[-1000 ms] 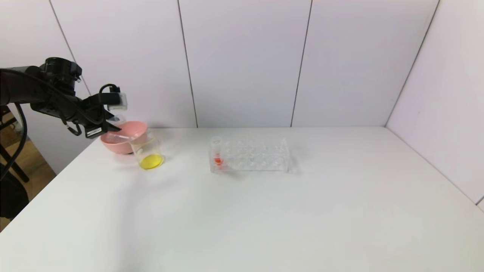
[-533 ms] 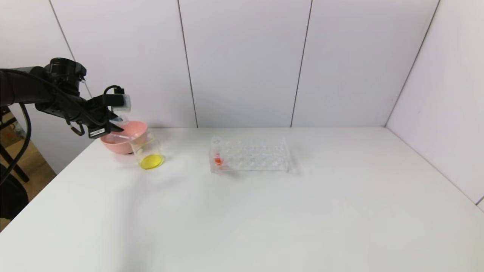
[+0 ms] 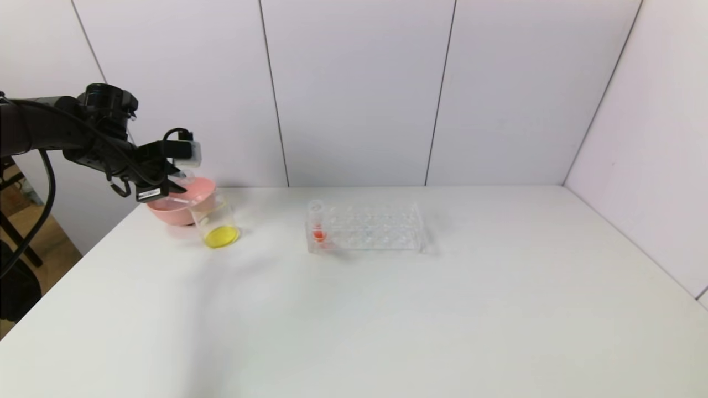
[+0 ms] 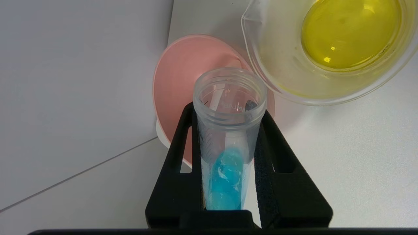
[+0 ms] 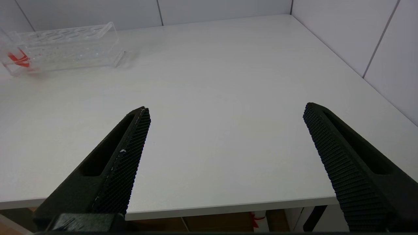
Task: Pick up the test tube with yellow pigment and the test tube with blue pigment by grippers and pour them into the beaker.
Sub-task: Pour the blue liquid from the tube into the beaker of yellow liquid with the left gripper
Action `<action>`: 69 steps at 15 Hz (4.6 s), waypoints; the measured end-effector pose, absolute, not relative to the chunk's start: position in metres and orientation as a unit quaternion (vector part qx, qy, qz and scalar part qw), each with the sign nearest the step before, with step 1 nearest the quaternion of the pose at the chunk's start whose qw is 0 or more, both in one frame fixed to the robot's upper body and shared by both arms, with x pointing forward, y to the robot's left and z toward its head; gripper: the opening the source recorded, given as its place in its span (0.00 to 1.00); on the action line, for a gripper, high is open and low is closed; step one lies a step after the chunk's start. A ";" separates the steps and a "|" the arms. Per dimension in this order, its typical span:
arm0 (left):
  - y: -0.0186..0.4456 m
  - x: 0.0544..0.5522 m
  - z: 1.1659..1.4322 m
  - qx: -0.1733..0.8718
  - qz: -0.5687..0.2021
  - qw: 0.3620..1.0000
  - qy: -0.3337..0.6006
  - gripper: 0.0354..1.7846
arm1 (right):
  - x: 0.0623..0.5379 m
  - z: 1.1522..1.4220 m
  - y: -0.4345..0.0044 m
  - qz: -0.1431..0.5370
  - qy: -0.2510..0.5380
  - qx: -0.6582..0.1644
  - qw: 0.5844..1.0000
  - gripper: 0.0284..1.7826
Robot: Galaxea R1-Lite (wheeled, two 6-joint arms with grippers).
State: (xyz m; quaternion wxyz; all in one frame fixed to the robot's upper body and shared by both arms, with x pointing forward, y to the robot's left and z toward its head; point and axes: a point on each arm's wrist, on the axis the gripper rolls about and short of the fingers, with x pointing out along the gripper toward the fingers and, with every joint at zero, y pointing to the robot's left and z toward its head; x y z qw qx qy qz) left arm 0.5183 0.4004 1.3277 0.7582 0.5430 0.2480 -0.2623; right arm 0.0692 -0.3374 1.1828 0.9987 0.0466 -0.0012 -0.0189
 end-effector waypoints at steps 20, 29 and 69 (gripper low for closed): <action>0.386 0.519 1.328 0.585 -0.226 0.722 0.292 0.24 | 0.069 1.183 -0.337 -0.019 -0.001 0.047 0.999 0.96; 0.374 0.522 1.323 0.594 -0.225 0.709 0.307 0.24 | 0.069 1.183 -0.337 -0.019 -0.001 0.047 0.999 0.96; 0.354 0.521 1.322 0.623 -0.208 0.673 0.340 0.24 | 0.069 1.183 -0.337 -0.019 -0.001 0.047 0.999 0.96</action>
